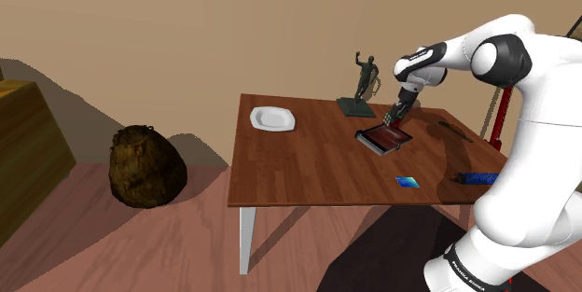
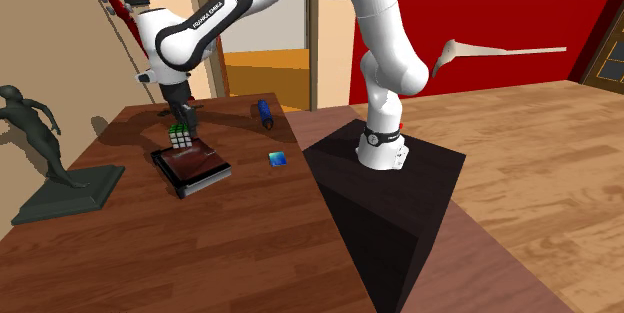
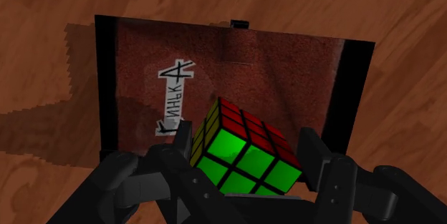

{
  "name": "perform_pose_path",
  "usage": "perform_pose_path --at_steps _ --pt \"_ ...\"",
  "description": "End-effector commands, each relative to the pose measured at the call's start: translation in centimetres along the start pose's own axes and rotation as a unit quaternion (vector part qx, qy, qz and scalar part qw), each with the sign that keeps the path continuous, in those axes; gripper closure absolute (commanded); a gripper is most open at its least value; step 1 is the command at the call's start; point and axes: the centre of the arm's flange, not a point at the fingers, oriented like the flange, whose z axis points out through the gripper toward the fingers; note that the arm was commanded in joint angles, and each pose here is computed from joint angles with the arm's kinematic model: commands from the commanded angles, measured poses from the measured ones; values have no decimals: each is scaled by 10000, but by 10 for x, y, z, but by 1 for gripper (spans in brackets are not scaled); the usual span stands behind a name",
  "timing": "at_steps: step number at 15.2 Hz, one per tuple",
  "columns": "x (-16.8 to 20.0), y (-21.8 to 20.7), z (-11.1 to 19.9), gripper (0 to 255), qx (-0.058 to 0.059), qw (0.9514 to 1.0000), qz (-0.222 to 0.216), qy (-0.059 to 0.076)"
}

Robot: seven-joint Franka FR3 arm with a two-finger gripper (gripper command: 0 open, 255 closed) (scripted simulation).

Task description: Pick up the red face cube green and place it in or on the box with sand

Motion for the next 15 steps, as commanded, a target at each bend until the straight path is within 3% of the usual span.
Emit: perform_pose_path --at_steps 1,7,14,15 --pt "-1 0 10 255 -3 10000 0 3" --pt "0 0 43 255 -3 10000 0 3" --pt "0 0 43 255 -3 10000 0 3" --pt "0 0 44 0 -3 10000 0 3"
